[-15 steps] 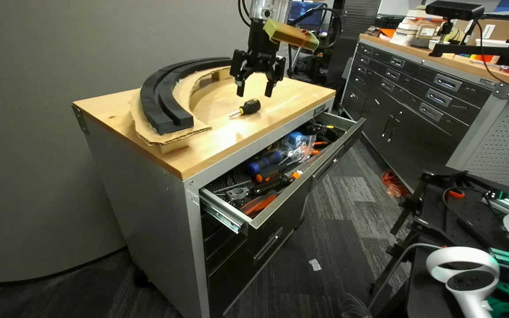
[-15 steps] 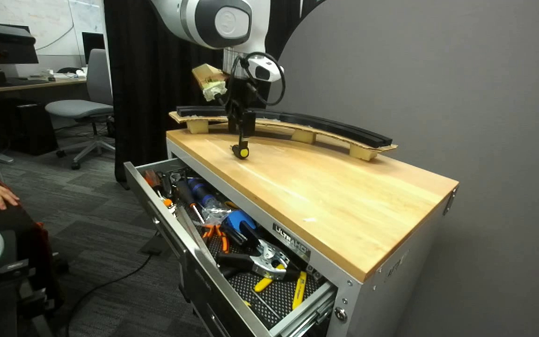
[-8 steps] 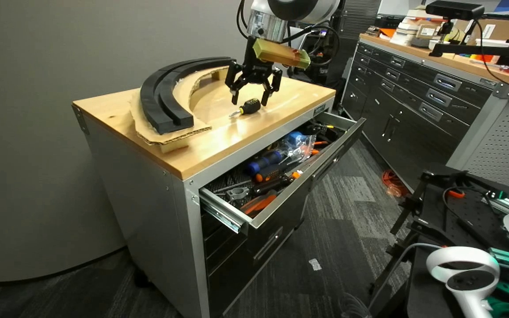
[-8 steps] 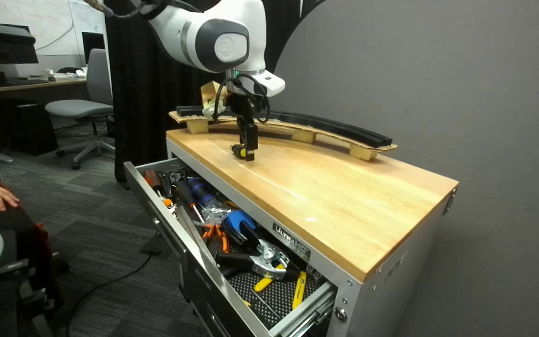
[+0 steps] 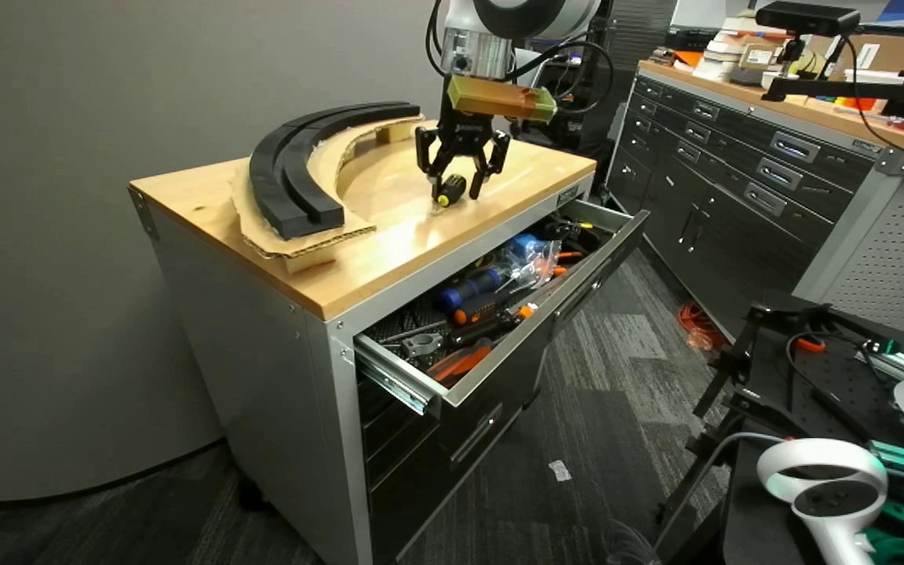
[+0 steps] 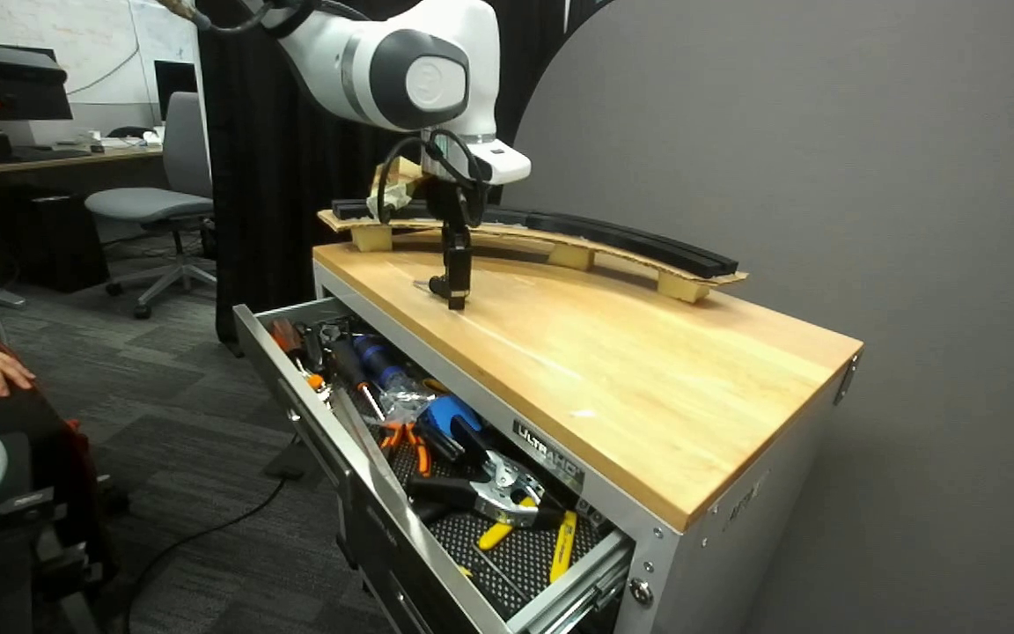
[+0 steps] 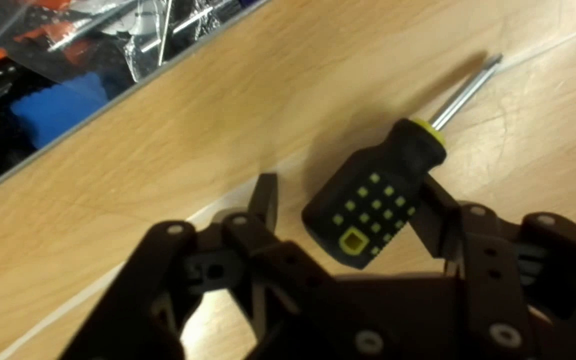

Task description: Put the screwdriver inside the open drawer and close the drawer

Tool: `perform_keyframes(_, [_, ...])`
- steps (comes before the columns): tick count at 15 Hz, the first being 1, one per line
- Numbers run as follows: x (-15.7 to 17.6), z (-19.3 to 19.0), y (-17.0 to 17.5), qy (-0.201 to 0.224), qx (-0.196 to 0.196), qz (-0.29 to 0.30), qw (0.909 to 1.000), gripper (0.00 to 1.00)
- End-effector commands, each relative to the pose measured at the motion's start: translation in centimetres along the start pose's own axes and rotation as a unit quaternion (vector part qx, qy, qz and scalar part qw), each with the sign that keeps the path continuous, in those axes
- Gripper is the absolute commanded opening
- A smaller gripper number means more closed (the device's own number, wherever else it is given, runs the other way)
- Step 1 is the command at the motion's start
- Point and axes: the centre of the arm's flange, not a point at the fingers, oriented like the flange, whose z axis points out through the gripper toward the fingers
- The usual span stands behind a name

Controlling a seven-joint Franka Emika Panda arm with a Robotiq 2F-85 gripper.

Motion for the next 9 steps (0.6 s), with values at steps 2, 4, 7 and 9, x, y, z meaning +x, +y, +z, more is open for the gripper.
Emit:
perform_keyframes(2, [-1.4,-1.5,0.2,-0.025,-0.021,0.018,0.9993,0.27])
perform_keyframes(4, [-1.7,-1.7,0.7,-0.042,-0.033,0.013,0.9985,0.12])
perform_keyframes(7, [-2.1,-2.0,2.6,-0.062,-0.081,0.006,0.9948,0.15])
perform_keyframes(9, [-2.7,-2.0,4.5,-0.078,-0.116,-0.004,0.9901,0.15])
